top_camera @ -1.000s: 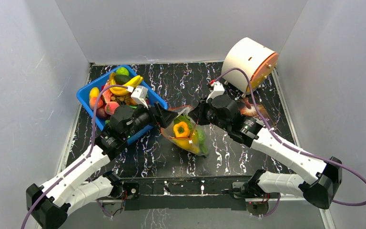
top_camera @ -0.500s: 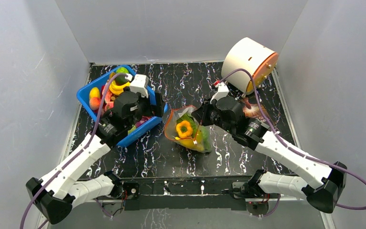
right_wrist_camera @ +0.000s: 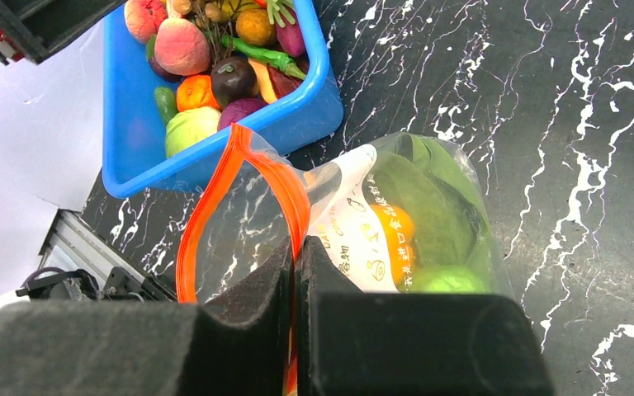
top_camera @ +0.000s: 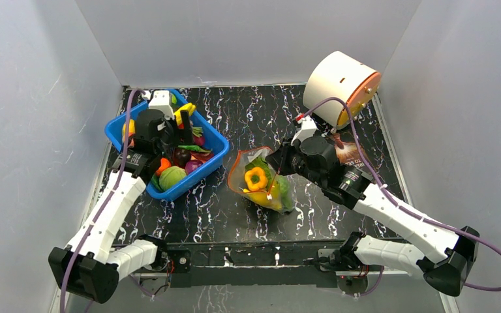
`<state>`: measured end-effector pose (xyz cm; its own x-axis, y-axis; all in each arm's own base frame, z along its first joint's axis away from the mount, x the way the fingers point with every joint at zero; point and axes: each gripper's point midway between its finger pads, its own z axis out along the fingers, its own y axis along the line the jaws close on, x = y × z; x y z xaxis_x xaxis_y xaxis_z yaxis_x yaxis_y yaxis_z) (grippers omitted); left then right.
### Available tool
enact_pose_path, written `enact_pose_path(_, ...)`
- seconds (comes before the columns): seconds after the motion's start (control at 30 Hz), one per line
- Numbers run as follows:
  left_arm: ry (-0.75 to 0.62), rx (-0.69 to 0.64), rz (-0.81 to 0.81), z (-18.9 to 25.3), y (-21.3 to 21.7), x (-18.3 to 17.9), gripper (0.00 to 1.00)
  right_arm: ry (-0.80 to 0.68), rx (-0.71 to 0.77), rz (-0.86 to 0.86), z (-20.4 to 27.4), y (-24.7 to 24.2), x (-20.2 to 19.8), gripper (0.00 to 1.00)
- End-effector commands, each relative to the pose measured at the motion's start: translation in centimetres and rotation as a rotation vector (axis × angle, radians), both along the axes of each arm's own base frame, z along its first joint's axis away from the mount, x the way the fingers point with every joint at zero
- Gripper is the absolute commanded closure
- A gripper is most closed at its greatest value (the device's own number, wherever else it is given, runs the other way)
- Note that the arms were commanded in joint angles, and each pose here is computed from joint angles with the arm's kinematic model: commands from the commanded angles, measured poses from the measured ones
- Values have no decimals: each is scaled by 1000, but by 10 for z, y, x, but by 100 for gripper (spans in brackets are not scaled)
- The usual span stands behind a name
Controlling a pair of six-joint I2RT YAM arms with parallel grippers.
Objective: Place the food in the zip-top bag and seal the zipper
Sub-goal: Pick up the fake fruit from the bin.
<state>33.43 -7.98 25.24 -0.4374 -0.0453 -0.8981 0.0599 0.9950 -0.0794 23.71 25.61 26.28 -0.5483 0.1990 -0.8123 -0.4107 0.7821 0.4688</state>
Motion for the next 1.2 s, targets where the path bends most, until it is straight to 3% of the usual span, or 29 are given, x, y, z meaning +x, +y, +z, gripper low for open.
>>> enact_pose_path(0.0, -10, 45, 61, 2, 30, 18, 20, -92, 73, -5, 33, 1, 5, 100)
enact_pose_path(0.37, 70, 33, 244, -25, 110, 42, 32, -99, 88, 10, 37, 3, 3, 100)
enact_pose_path(0.7, 136, 55, 377, -58, 178, 65, 29, -99, 90, 20, 36, 6, 3, 100)
enact_pose_path(1.17, 240, 114, 403, -101, 209, 75, 35, -95, 84, 11, 32, 6, 5, 100)
